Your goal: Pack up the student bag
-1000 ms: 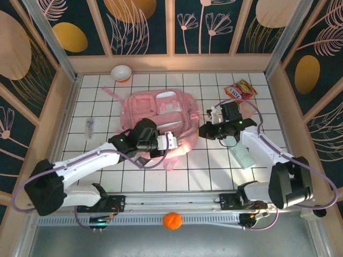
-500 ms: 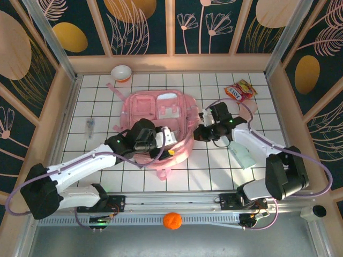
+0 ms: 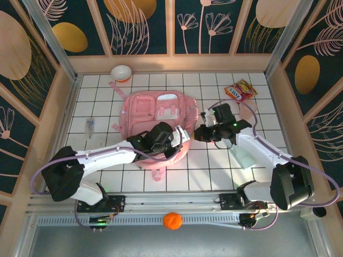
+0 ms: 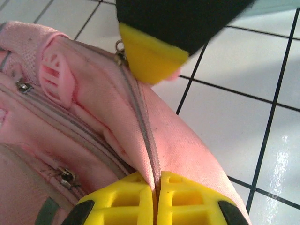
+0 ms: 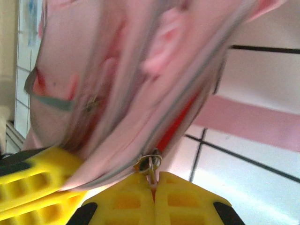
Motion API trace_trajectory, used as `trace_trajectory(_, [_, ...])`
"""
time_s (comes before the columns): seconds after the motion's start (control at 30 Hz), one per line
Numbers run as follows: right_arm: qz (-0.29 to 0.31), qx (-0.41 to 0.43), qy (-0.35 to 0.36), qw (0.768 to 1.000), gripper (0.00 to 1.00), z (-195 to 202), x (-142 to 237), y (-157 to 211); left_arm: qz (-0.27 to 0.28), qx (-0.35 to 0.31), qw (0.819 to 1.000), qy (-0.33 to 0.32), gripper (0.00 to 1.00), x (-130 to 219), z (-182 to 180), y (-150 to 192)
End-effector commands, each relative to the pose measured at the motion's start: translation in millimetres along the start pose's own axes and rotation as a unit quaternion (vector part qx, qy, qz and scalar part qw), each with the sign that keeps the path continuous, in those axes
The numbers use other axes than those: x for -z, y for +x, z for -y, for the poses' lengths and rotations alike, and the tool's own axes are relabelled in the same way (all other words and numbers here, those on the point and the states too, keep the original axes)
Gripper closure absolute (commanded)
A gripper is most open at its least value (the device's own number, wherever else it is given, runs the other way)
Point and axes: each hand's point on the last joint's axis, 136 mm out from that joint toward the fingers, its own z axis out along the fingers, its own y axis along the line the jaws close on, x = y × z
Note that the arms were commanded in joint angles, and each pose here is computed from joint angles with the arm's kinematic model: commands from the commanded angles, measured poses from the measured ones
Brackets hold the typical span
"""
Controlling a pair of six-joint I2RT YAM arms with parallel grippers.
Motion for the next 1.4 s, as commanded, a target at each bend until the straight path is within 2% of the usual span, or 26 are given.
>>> trace_trajectory(0.0, [0.081,-0.035,0.046,0.995,1.0,52,15,-41,0.047,-0.065,0.997,0.022,1.0,33,9,-19])
trace_trajectory(0.13, [0.091,-0.039,0.044,0.994,1.0,64,11,-70,0.071,-0.082,0.993,0.04,1.0,48,18,-22])
trace_trajectory(0.27, [0.104,-0.019,0.04,0.994,1.0,55,19,-83,0.074,-0.067,0.995,-0.006,1.0,41,0,-33])
trace_trajectory(0.3, [0.11,-0.015,0.047,0.993,0.95,55,23,-84,0.078,-0.061,0.995,-0.02,1.0,37,-7,-39])
trace_trajectory(0.37, [0.127,-0.009,0.065,0.99,0.78,55,37,-87,0.094,-0.042,0.994,-0.041,1.0,26,-19,-60])
trace_trajectory(0.43, [0.141,-0.005,0.07,0.988,0.62,53,52,-88,0.114,-0.027,0.993,-0.035,1.0,14,-22,-86])
trace_trajectory(0.47, [0.148,-0.004,0.073,0.986,0.54,52,60,-88,0.122,-0.02,0.992,-0.021,0.9,7,-20,-98])
trace_trajectory(0.53, [0.158,0.004,0.078,0.984,0.44,50,75,-87,0.141,-0.009,0.99,-0.006,0.54,4,-20,-119])
trace_trajectory(0.57, [0.162,0.015,0.081,0.983,0.42,48,82,-86,0.157,-0.002,0.988,-0.002,0.43,8,-22,-127])
trace_trajectory(0.63, [0.171,0.046,0.087,0.98,0.41,43,93,-84,0.187,0.008,0.982,0.026,0.28,22,-29,-131])
trace_trajectory(0.73, [0.186,0.103,0.087,0.973,0.39,32,105,-81,0.168,0.001,0.985,0.045,0.21,35,-48,-107])
trace_trajectory(0.87, [0.185,0.187,0.038,0.964,0.36,6,110,-71,0.089,-0.108,0.989,0.053,0.18,35,-41,-51])
trace_trajectory(1.0, [0.182,0.249,0.031,0.951,0.36,0,110,-61,0.011,-0.17,0.984,0.056,0.15,21,-39,-4])
trace_trajectory(1.13, [0.175,0.28,0.044,0.943,0.36,5,107,-53,-0.018,-0.203,0.977,0.06,0.08,10,-40,13])
trace_trajectory(1.37, [0.171,0.283,0.039,0.943,0.36,6,103,-52,-0.062,-0.213,0.973,0.07,0.06,-13,-40,41])
